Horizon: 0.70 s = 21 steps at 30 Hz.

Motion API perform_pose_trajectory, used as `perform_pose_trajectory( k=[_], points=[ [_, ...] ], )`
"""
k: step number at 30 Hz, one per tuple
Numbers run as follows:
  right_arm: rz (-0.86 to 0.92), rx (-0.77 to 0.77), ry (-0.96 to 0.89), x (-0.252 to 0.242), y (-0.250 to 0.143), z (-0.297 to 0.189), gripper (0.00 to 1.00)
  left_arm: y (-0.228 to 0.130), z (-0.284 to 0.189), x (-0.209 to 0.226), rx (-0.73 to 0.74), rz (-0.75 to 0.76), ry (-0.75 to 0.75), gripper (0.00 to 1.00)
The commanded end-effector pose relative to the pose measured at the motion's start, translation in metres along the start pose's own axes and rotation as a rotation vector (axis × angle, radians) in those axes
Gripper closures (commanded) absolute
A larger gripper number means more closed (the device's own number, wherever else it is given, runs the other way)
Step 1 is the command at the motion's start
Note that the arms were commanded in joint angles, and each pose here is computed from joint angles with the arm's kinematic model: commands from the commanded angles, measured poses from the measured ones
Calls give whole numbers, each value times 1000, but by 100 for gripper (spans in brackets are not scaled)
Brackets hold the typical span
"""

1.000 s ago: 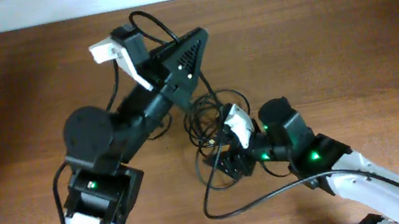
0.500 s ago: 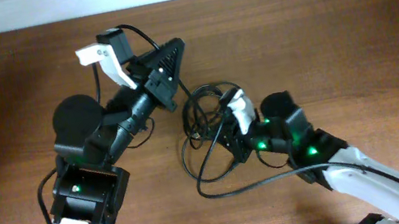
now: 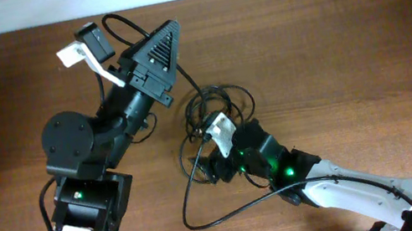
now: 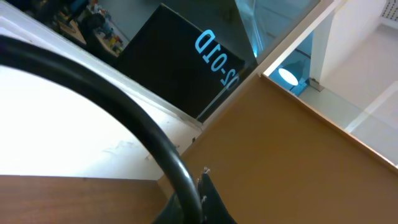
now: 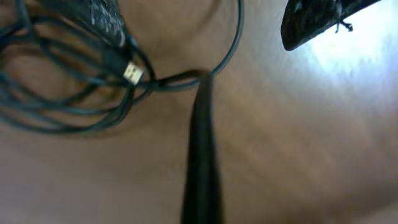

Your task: Untangle cables

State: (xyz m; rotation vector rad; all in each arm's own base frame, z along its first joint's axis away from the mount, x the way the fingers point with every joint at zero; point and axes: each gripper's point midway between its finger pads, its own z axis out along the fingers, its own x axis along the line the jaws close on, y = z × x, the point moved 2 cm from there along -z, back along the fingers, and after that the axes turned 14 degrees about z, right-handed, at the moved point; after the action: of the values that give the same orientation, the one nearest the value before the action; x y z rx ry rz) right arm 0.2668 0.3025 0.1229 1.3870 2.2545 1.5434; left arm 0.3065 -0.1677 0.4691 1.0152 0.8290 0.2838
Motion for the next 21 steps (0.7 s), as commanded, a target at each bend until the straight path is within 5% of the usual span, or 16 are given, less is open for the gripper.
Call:
perform_pose_trajectory(
  k=[1,5,8,15,21],
  points=[
    [-12,-83,-21,1,18,0,20,19,-11,-15,-55,-33,-23,100],
    [-17,-134,1,5,29,0,21,24,-16,-21,-68,-34,-34,100],
    [-34,-218,34,13,48,-4,32,24,-16,-21,-67,-85,-36,100],
    [-83,-228,32,14,50,-4,96,24,-16,-20,-69,-108,-33,100],
    [-157,-271,13,14,65,-19,96,14,-16,-13,-24,-91,4,100]
  ],
)
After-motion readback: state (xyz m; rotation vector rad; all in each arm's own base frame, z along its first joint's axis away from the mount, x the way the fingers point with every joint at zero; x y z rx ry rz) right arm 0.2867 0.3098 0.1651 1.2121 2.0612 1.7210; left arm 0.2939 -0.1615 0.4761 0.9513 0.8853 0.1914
